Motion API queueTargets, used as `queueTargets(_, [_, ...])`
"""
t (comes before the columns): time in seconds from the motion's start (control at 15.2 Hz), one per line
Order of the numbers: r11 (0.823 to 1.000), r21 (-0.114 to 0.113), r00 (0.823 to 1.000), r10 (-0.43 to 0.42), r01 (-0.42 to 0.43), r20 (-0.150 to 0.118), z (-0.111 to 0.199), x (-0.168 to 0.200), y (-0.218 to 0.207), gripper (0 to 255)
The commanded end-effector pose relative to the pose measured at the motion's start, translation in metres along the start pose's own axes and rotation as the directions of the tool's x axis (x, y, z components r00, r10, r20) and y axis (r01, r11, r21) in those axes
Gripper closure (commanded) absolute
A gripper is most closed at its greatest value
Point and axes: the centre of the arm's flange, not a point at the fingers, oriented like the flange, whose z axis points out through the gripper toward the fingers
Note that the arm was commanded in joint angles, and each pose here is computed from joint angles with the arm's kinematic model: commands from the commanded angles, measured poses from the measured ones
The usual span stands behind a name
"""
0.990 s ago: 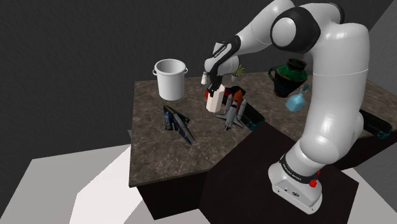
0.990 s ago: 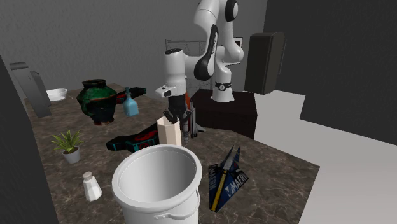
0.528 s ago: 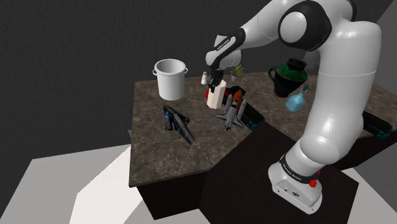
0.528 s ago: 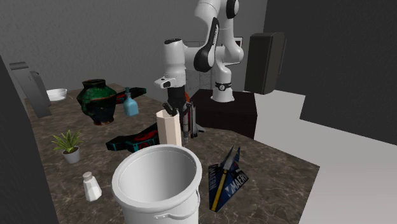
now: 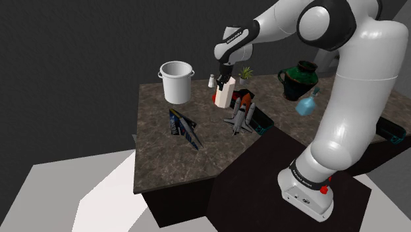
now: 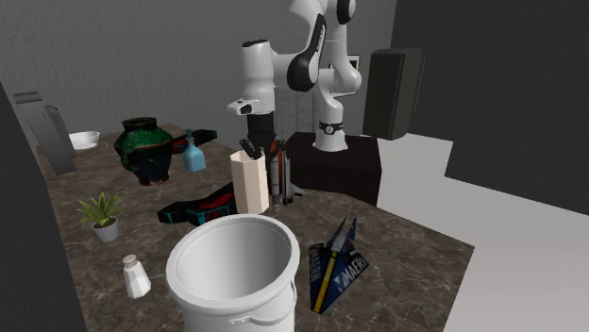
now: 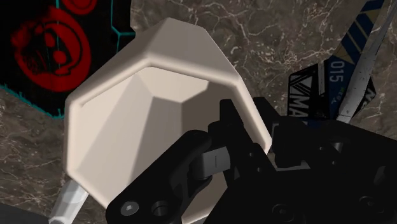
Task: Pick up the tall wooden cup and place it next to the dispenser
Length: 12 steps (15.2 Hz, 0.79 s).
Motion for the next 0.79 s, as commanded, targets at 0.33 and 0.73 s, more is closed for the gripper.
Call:
queueTargets(0.33, [1.0, 0.0, 1.0, 0.0, 0.0, 0.0, -0.038, 0.001, -0.001, 255])
queueTargets(0.73, [1.0, 0.0, 1.0, 0.0, 0.0, 0.0, -0.069, 0.002, -0.002, 255])
